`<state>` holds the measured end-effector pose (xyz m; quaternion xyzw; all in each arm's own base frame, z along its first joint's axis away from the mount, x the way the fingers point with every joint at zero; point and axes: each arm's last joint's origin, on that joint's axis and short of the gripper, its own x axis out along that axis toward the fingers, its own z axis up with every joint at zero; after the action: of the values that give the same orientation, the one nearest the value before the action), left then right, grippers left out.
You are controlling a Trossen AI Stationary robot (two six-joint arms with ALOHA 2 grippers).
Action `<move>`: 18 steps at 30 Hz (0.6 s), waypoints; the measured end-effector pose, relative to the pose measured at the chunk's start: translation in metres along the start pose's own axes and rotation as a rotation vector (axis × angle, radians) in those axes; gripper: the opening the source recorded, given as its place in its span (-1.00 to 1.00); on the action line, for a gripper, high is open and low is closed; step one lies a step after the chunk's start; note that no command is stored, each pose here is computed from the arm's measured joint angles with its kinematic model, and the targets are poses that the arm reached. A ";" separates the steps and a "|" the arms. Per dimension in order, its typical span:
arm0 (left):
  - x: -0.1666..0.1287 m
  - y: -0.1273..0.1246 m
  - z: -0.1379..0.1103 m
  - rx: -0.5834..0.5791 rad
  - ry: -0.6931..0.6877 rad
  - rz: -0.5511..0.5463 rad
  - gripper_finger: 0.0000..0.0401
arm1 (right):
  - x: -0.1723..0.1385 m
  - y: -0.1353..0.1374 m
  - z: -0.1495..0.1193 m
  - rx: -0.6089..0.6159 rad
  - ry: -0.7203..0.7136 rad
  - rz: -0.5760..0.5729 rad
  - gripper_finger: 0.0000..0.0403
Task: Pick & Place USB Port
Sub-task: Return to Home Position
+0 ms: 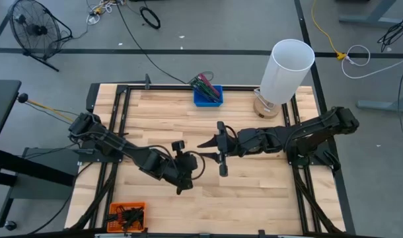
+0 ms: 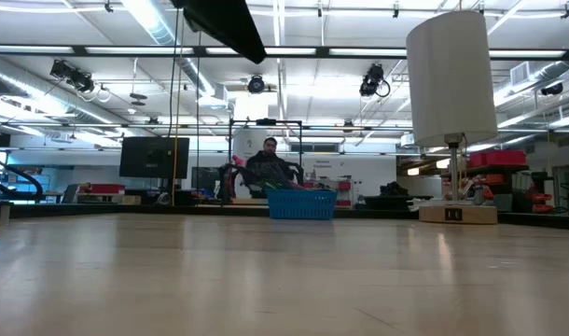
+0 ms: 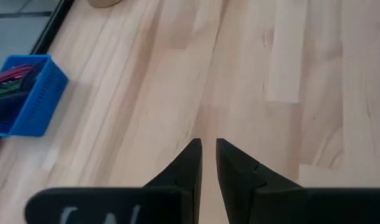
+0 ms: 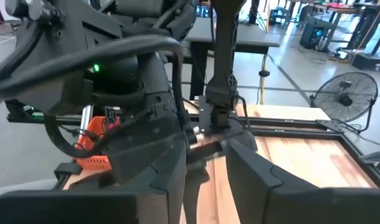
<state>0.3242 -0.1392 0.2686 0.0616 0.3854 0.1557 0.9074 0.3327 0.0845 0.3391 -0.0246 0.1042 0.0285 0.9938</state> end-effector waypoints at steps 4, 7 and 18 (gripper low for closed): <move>0.004 0.004 0.004 -0.029 -0.004 -0.018 -0.74 | 0.000 -0.001 0.000 0.001 -0.003 -0.003 -0.42; 0.010 0.013 0.008 -0.058 -0.007 -0.002 -0.74 | 0.001 -0.006 0.001 0.005 -0.006 -0.015 -0.42; -0.014 0.042 0.022 -0.142 -0.081 -0.004 -0.74 | -0.041 -0.025 -0.030 0.030 -0.094 -0.054 -0.42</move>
<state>0.3214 -0.1042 0.3034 0.0027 0.3364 0.1781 0.9247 0.2877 0.0558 0.3198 -0.0113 0.0573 0.0012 0.9983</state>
